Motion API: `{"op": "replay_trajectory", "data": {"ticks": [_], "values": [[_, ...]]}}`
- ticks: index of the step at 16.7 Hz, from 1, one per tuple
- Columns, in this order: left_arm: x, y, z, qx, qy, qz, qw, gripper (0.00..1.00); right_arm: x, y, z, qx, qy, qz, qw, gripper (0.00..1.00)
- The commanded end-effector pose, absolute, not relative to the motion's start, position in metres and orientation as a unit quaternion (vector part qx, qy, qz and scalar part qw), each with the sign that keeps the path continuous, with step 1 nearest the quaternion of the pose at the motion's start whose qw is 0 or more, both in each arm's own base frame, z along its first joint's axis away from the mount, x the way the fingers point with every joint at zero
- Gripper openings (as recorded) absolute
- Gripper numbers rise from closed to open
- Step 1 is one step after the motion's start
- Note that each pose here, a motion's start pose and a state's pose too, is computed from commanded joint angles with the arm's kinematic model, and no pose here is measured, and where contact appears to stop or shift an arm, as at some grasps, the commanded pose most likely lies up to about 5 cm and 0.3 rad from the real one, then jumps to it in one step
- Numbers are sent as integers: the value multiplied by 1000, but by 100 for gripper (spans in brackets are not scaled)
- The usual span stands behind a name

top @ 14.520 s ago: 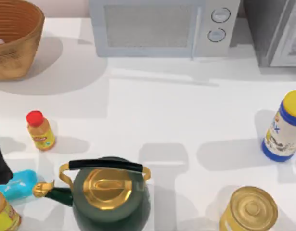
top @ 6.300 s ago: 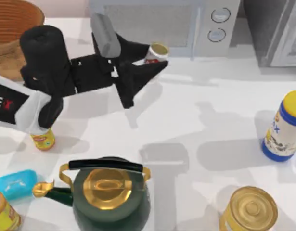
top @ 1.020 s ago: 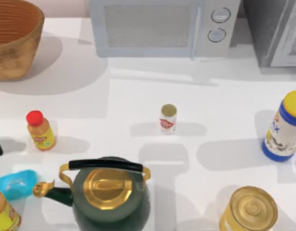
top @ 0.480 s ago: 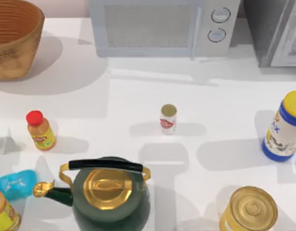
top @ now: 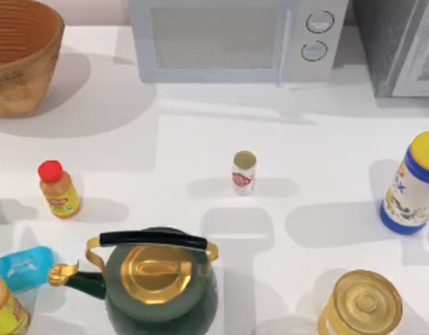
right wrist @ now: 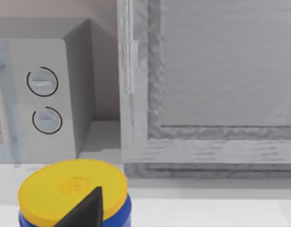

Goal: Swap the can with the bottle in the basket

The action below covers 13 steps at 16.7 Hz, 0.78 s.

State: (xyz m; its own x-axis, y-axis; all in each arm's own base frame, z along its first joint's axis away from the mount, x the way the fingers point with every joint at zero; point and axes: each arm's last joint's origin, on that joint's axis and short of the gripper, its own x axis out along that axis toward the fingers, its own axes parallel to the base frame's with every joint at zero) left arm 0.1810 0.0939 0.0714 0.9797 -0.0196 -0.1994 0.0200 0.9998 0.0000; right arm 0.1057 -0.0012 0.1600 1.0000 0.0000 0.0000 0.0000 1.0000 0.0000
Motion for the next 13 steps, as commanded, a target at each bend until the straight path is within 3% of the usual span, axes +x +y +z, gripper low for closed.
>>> {"op": "replay_trajectory", "data": {"ticks": [6, 13], "values": [[184, 93, 71, 1, 101, -10, 995, 100, 106, -1, 160, 0, 0, 0, 1000, 100], [233, 93, 61, 1, 100, -11, 995, 100, 106, -1, 160, 0, 0, 0, 1000, 100]]}}
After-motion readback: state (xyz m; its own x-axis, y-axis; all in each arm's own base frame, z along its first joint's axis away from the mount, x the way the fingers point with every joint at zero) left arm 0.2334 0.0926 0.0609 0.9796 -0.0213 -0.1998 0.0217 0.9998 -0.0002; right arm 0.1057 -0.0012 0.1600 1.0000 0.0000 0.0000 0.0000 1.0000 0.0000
